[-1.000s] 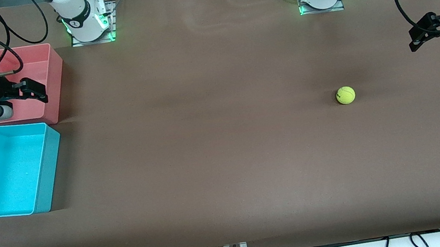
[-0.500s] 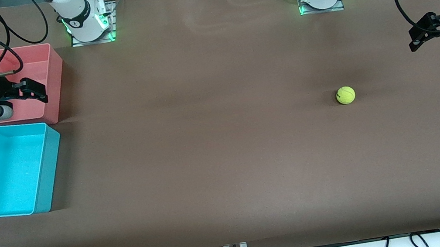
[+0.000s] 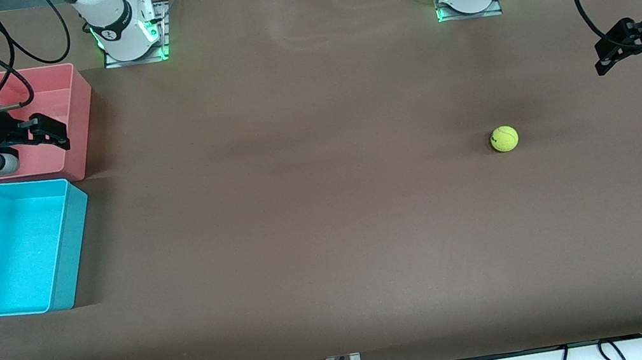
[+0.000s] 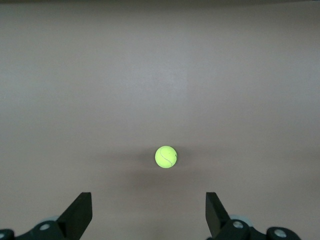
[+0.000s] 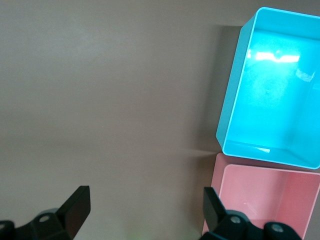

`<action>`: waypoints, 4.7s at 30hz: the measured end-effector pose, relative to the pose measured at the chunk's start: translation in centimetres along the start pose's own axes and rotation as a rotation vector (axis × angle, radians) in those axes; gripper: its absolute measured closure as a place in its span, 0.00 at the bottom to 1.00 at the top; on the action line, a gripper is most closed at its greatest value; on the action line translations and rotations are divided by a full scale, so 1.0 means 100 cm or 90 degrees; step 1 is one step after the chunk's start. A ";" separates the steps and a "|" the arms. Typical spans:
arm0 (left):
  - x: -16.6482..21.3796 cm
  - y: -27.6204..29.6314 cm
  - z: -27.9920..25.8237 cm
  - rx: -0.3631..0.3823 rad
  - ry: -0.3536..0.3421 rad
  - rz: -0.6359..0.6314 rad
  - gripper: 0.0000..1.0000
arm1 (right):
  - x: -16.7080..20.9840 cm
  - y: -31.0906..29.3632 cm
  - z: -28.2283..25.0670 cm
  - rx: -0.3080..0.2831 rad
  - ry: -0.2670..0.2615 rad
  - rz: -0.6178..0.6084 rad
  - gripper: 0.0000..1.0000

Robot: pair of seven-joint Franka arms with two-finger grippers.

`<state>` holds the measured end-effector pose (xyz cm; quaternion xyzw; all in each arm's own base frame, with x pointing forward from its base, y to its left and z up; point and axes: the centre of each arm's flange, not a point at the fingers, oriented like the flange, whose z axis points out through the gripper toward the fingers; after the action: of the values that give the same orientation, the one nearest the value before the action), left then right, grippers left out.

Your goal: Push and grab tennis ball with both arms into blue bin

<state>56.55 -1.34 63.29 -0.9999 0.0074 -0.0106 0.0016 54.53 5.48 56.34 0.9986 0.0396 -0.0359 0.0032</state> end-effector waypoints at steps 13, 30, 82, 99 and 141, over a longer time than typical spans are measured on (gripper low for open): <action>0.008 0.001 0.035 0.000 -0.018 0.004 0.00 | 0.000 0.000 0.000 0.000 0.000 0.000 0.00; 0.003 -0.001 0.141 0.000 0.015 0.007 0.00 | 0.000 0.000 0.000 0.000 0.000 0.000 0.00; -0.094 -0.019 0.336 -0.015 -0.035 0.461 0.18 | 0.000 0.000 0.000 0.000 0.000 0.000 0.00; -0.089 -0.021 0.355 0.021 -0.043 0.683 0.99 | 0.000 0.000 0.000 0.000 0.000 0.000 0.00; -0.086 0.074 0.432 0.056 0.000 0.753 0.99 | 0.000 0.001 0.000 0.000 0.000 0.001 0.00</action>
<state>48.77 -8.44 19.92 -0.8251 0.5628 -0.0079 0.0489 54.54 5.43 56.36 0.9986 0.0390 -0.0357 0.0032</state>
